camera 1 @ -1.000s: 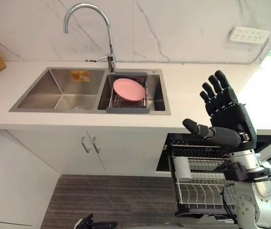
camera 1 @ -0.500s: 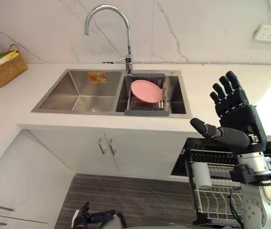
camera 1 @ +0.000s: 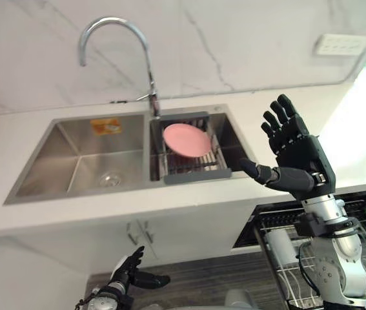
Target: Walk over to the sink, pick up the cup, carry it to the dishwasher, place the cup inside the dishwasher, then close the dishwasher door
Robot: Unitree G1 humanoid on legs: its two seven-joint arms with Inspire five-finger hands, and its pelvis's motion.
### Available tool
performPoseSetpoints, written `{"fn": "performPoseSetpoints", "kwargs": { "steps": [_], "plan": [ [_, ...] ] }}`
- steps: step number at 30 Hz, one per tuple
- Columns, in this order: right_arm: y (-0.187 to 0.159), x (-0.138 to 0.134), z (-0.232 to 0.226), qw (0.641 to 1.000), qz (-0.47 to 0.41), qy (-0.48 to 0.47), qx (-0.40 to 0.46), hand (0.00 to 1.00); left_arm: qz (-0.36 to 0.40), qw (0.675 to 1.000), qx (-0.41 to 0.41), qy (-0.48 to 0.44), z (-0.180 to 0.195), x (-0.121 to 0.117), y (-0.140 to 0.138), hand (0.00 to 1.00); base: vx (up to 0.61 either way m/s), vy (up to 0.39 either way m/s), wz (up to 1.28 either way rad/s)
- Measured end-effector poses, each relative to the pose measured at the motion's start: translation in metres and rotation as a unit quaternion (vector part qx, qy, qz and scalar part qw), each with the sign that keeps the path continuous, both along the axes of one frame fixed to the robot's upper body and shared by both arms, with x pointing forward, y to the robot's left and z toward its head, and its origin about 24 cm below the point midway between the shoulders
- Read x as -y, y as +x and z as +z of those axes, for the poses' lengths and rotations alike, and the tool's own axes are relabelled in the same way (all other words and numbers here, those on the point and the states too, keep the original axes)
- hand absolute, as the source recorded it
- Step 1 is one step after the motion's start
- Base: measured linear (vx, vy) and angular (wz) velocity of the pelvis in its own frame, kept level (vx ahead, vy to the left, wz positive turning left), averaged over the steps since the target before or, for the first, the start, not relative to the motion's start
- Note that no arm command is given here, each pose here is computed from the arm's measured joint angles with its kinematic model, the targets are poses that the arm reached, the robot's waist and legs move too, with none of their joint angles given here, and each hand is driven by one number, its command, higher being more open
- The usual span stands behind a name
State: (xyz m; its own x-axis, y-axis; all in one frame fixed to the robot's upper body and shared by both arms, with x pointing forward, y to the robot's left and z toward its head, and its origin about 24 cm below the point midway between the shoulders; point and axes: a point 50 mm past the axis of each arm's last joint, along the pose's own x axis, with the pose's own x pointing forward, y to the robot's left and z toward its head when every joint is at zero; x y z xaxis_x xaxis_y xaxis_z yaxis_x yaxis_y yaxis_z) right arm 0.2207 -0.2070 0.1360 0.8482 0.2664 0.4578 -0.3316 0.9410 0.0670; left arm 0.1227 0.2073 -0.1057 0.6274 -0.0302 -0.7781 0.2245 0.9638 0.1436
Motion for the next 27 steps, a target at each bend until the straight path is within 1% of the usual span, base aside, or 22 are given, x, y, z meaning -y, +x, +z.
{"fn": "performPoseSetpoints", "kwargs": {
  "steps": [3, 4, 5, 6, 7, 8, 10, 11, 12, 13, 14, 16, 18, 20, 22, 23, 27],
  "plan": [
    [0.004, -0.013, 0.002, 0.999, 0.045, -0.013, 0.008, 1.00, -0.001, 1.000, -0.023, -0.001, -0.003, -0.001, -0.001, 1.00, 0.23, -0.128, -1.17],
    [0.004, -0.014, 0.002, 0.999, 0.049, -0.013, 0.010, 1.00, -0.001, 1.000, -0.024, 0.000, -0.004, 0.000, 0.000, 1.00, 0.05, -0.061, -0.66],
    [0.007, -0.013, 0.000, 0.999, 0.049, -0.013, 0.011, 1.00, -0.008, 1.000, -0.023, 0.000, -0.005, 0.003, 0.006, 1.00, -0.02, -0.022, -0.32],
    [0.011, -0.010, -0.003, 0.999, 0.043, -0.012, 0.005, 1.00, -0.014, 1.000, -0.020, -0.002, -0.005, 0.006, 0.012, 1.00, 0.00, 0.007, -0.37],
    [0.015, -0.010, -0.008, 0.999, 0.043, -0.010, -0.010, 1.00, -0.013, 1.000, -0.026, -0.004, -0.007, 0.009, 0.013, 1.00, 0.04, 0.049, -0.25],
    [0.015, -0.009, -0.010, 0.999, 0.044, -0.012, -0.014, 1.00, -0.009, 0.999, -0.036, -0.007, -0.010, 0.012, 0.009, 1.00, 0.08, 0.102, -0.24],
    [0.017, -0.011, -0.002, 0.998, 0.055, -0.019, 0.004, 1.00, 0.013, 0.998, -0.056, -0.004, -0.018, 0.015, 0.004, 1.00, 0.07, 0.106, -0.06],
    [0.018, -0.014, 0.005, 0.997, 0.064, -0.023, 0.020, 1.00, 0.045, 0.995, -0.084, -0.007, -0.025, 0.015, -0.002, 1.00, 0.04, 0.060, 0.00],
    [0.017, -0.017, 0.011, 0.997, 0.072, -0.026, 0.033, 1.00, 0.130, 0.985, -0.116, -0.008, -0.033, 0.007, -0.014, 1.00, 0.04, 0.050, 0.02],
    [0.017, -0.018, 0.013, 0.996, 0.075, -0.026, 0.035, 1.00, 0.161, 0.979, -0.125, -0.001, -0.036, 0.002, -0.020, 1.00, 0.04, 0.029, 0.02],
    [0.015, -0.020, 0.014, 0.996, 0.079, -0.026, 0.038, 1.00, 0.215, 0.967, -0.139, 0.016, -0.039, -0.013, -0.032, 1.00, 0.03, 0.009, 0.03],
    [0.015, -0.021, 0.014, 0.996, 0.080, -0.022, 0.038, 1.00, 0.259, 0.954, -0.146, 0.046, -0.039, -0.028, -0.044, 1.00, 0.02, -0.011, 0.08],
    [0.014, -0.021, 0.010, 0.996, 0.080, -0.019, 0.024, 1.00, 0.289, 0.942, -0.147, 0.084, -0.037, -0.046, -0.059, 1.00, 0.01, -0.029, 0.17],
    [0.013, -0.021, 0.005, 0.997, 0.080, -0.017, 0.013, 1.00, 0.306, 0.935, -0.153, 0.093, -0.038, -0.051, -0.069, 1.00, 0.00, -0.019, 0.19],
    [0.011, -0.020, 0.002, 0.997, 0.080, -0.017, 0.005, 1.00, 0.316, 0.931, -0.159, 0.094, -0.040, -0.049, -0.077, 1.00, -0.02, -0.014, 0.08],
    [0.011, -0.020, 0.001, 0.997, 0.080, -0.016, 0.001, 1.00, 0.319, 0.929, -0.163, 0.092, -0.043, -0.044, -0.083, 1.00, -0.03, -0.010, 0.03],
    [0.011, -0.021, 0.000, 0.997, 0.080, -0.011, 0.001, 1.00, 0.330, 0.926, -0.165, 0.074, -0.047, -0.032, -0.085, 1.00, -0.05, -0.017, 0.07]
  ]
}}
